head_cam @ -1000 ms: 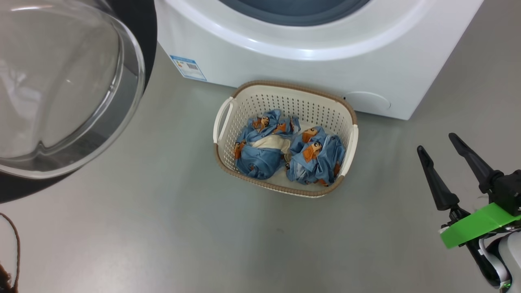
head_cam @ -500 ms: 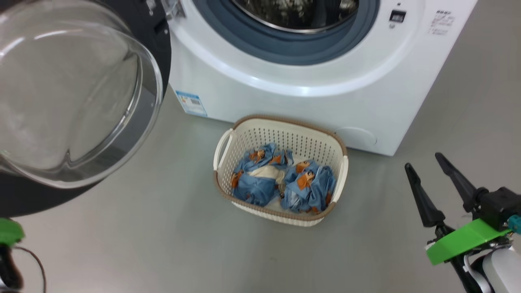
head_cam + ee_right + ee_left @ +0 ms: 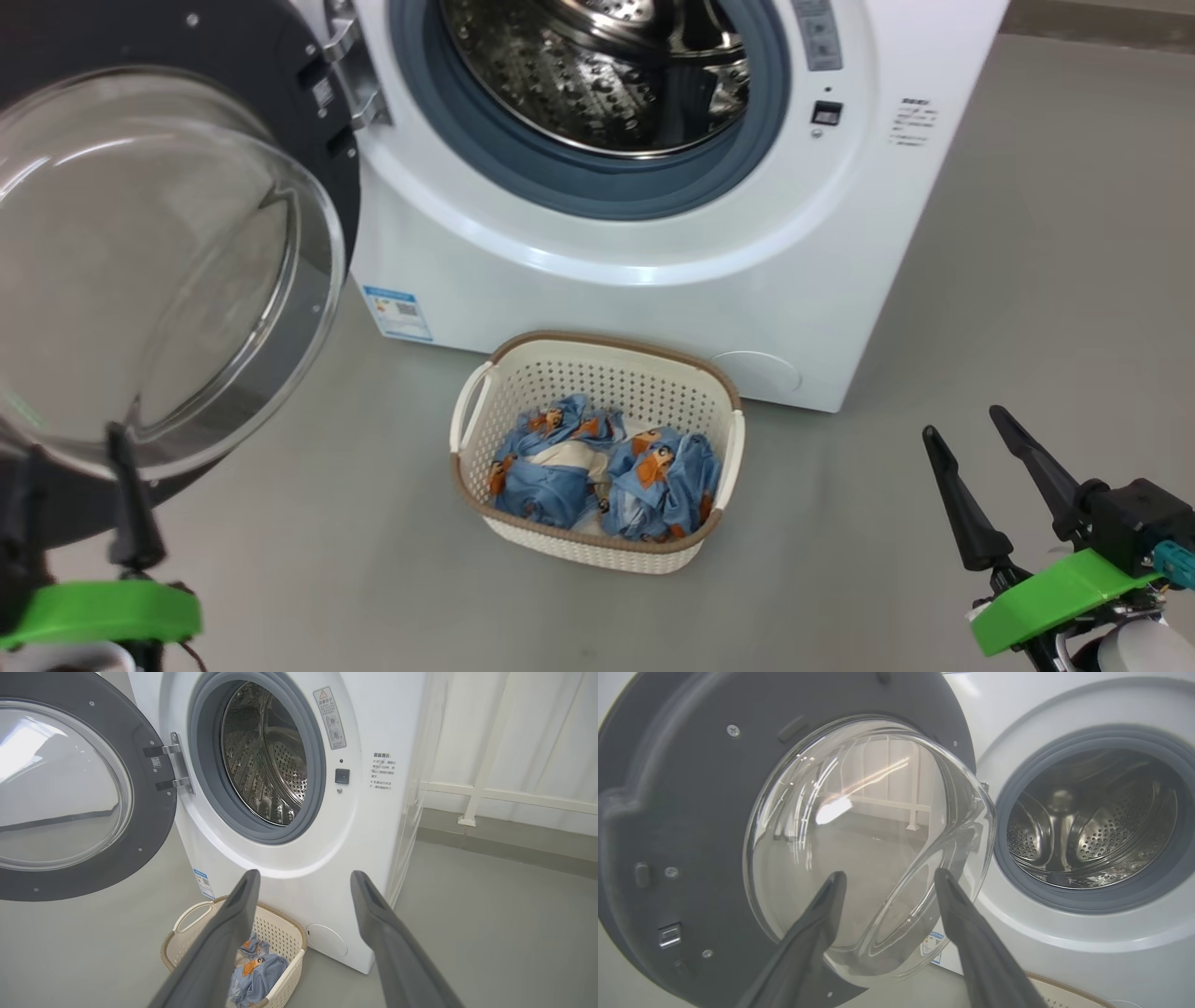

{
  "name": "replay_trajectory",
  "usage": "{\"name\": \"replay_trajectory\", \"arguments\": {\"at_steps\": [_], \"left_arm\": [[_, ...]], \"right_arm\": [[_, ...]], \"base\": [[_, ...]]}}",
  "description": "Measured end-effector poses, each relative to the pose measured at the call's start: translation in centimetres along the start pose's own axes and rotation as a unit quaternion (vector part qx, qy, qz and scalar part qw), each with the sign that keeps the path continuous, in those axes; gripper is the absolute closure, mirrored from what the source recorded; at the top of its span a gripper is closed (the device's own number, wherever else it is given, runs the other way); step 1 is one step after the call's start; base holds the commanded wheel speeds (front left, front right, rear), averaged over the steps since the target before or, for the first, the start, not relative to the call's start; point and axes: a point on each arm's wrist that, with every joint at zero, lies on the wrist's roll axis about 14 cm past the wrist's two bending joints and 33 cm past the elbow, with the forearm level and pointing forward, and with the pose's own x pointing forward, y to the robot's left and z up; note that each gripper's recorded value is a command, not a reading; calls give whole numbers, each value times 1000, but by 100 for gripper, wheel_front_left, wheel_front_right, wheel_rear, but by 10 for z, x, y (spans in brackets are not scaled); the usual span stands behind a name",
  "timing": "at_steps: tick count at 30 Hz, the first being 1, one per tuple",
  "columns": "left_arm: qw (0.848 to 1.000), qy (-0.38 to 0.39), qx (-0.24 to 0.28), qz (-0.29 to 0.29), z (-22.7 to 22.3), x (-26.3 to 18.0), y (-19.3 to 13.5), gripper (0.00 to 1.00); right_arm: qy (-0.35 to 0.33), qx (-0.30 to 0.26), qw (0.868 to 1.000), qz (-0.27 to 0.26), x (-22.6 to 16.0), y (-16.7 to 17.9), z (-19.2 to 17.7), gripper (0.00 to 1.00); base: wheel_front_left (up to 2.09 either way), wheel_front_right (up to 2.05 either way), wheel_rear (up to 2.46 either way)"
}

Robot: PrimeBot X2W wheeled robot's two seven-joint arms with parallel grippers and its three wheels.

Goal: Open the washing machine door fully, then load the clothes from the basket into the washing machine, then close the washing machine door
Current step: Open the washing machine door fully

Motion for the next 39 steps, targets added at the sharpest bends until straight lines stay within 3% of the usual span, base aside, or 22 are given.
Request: {"name": "replay_trajectory", "arguments": {"at_steps": [8, 19, 30, 39], "left_arm": [[995, 14, -7, -94, -13, -12, -59, 0], [977, 43, -23, -206, -32, -25, -130, 0], [963, 61, -29, -262, -45, -33, -172, 0], [957, 72, -34, -279, -53, -36, -188, 0]], "right_arm": [[-6, -1, 999, -42, -29, -17, 6, 0], [-15, -5, 994, -110, -72, -47, 13, 0], [-27, -6, 985, -168, -107, -70, 21, 0], [-31, -3, 981, -192, -120, -79, 21, 0]], "base": [[0, 0, 0], [0, 0, 0], [0, 0, 0], [0, 0, 0]]}}
